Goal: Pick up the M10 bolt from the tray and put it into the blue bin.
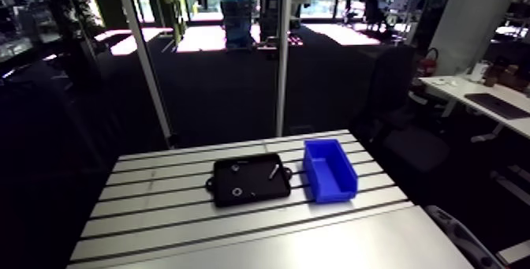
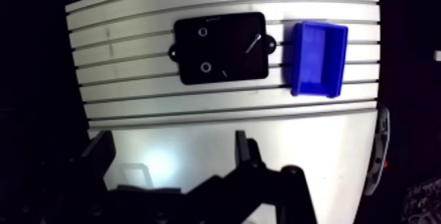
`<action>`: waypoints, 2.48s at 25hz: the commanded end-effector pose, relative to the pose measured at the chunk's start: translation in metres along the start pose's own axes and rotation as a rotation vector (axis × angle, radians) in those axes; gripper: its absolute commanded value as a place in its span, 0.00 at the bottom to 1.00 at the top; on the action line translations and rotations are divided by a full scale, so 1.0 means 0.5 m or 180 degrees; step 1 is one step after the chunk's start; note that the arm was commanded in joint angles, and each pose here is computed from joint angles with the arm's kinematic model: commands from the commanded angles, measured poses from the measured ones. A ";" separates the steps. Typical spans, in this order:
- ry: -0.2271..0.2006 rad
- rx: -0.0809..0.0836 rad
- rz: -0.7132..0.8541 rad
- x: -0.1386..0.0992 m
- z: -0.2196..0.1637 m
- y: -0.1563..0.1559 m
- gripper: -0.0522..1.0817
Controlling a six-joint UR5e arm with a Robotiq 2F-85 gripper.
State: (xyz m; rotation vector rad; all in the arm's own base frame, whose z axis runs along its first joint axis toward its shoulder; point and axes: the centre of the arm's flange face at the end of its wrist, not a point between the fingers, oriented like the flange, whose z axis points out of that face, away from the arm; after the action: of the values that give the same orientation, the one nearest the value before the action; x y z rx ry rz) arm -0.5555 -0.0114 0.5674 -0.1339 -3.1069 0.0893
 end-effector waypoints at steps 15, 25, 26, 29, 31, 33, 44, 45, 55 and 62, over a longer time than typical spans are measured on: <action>0.0243 -0.0019 0.0004 0.004 -0.021 -0.005 0.05; 0.0208 -0.0021 0.0114 0.006 -0.009 -0.003 0.05; 0.0194 -0.0018 0.0129 0.005 -0.004 -0.003 0.05; 0.0161 -0.0009 0.0170 0.006 0.007 -0.001 0.05; 0.0130 -0.0018 0.0246 0.008 0.017 -0.001 0.05; 0.0115 -0.0017 0.0247 0.010 0.030 0.000 0.05; 0.0090 -0.0025 0.0195 0.016 0.158 0.012 0.05; 0.0095 -0.0025 0.0194 0.016 0.168 0.012 0.05; 0.0056 -0.0026 0.0192 0.006 0.253 0.018 0.05; 0.0080 -0.0029 0.0190 0.006 0.270 0.019 0.05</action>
State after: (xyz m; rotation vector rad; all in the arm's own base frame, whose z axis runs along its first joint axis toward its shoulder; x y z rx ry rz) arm -0.5622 -0.0092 0.4384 -0.2263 -3.0786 0.0743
